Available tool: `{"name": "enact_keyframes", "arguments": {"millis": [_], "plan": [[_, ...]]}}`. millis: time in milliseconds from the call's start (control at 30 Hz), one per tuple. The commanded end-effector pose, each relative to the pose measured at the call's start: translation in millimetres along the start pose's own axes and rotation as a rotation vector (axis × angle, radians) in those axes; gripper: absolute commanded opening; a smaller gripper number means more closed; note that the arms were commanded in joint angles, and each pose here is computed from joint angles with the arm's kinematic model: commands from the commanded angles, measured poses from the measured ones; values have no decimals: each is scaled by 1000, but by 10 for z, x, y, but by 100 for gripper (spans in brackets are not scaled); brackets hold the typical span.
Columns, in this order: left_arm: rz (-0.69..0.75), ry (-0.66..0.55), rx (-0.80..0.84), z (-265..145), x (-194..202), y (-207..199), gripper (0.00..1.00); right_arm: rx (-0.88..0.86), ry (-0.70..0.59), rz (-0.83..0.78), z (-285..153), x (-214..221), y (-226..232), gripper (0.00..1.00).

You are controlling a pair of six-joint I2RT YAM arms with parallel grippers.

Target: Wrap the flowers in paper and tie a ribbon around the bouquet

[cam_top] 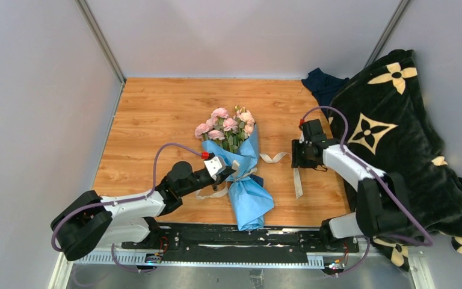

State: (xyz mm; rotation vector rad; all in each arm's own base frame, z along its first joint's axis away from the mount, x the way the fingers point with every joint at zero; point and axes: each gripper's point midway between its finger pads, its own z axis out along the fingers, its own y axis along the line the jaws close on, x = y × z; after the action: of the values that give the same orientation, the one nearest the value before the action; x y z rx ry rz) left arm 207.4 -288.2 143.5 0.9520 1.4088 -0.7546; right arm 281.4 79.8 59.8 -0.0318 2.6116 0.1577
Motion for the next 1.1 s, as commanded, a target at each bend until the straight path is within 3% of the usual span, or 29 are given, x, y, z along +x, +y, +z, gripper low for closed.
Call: {"name": "enact_keyframes", "arguments": {"millis": [0,167,200,300,333,433,533,667,767,900,967,1067], "plan": [[29,-10,-1,-35,-10,-13,0,-88,210,17,169,297,106,47],[22,-19,33,5,-26,-67,0,-87,279,14,392,425,97,42],[24,-19,32,16,-31,-61,0,-69,291,14,432,455,62,37],[48,-20,16,34,-49,-17,0,-75,293,4,424,400,65,5],[61,-19,16,37,-44,-12,0,-71,281,-10,365,335,62,0],[73,-12,23,34,-21,-19,0,-75,178,-74,-55,-1,79,0],[78,-12,36,43,-16,-39,0,-194,5,-238,-746,-397,367,0],[106,-16,52,39,-26,-56,0,-517,-354,-487,-1883,-765,1144,0],[159,-25,80,29,-40,-86,0,-764,-564,-535,-2446,-885,1729,0],[190,-24,131,5,-17,-170,0,-1005,-611,-583,-2532,-929,2506,0],[214,-22,160,-16,-2,-215,0,-1023,-530,-653,-2371,-869,2893,0],[235,-10,179,-33,36,-240,0,-1029,-511,-771,-2383,-879,3357,0]]}}
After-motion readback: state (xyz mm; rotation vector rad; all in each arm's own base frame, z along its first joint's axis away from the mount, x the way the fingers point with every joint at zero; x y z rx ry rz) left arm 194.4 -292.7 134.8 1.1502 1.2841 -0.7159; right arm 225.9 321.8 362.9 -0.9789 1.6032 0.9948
